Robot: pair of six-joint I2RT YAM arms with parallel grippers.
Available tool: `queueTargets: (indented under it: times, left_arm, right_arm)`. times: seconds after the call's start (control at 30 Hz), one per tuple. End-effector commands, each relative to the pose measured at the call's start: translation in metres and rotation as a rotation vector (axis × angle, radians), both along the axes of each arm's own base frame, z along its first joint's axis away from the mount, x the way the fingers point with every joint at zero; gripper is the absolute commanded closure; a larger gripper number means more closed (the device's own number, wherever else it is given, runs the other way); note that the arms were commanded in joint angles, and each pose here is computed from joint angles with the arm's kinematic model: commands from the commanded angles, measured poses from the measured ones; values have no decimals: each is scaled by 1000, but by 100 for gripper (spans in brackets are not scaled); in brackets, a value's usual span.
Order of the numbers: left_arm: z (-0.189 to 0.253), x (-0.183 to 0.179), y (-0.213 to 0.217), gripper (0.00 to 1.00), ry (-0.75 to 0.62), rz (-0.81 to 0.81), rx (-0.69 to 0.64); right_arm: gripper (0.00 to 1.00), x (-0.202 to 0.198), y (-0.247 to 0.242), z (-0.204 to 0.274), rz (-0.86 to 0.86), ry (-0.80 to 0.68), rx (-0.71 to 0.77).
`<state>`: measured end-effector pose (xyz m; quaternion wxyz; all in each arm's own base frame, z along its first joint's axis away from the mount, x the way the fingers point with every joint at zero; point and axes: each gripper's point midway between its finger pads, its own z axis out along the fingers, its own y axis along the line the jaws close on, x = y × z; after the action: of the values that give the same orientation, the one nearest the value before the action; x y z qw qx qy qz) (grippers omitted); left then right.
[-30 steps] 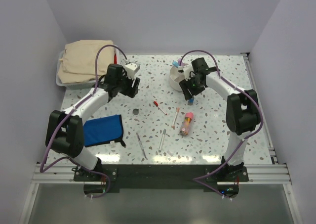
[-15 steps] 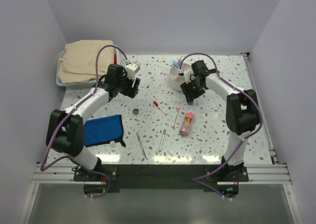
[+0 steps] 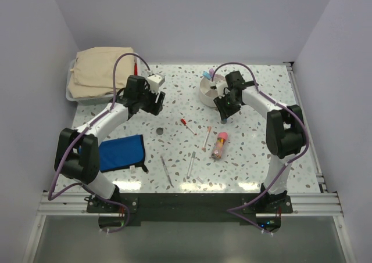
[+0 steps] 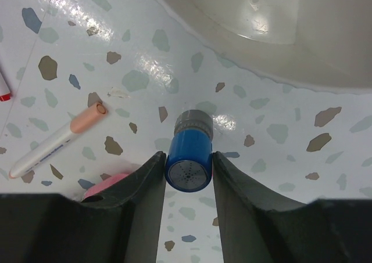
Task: Sort the stationery into containers
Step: Pick up the stationery from the center of the board.
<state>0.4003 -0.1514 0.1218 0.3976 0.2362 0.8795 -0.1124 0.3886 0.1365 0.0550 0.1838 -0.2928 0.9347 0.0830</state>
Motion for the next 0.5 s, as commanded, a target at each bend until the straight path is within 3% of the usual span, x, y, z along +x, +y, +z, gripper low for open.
queueTargets:
  times: [0.0, 0.13, 0.23, 0.4, 0.47]
  left_arm:
    - [13, 11, -5, 31, -49, -8, -17]
    - [14, 11, -7, 31, -48, -11, -25]
    - [14, 10, -4, 31, -52, -9, -12]
    - [7, 7, 11, 31, -63, 31, 47]
    - [2, 4, 20, 31, -61, 69, 72]
  right_arm:
    - [70, 13, 1, 12, -5, -51, -7]
    - [87, 8, 0, 24, 3, -59, -12]
    - [92, 1, 0, 61, 36, -118, -14]
    - [96, 3, 24, 136, 137, -260, 27]
    - [96, -1, 38, 144, 174, -251, 52]
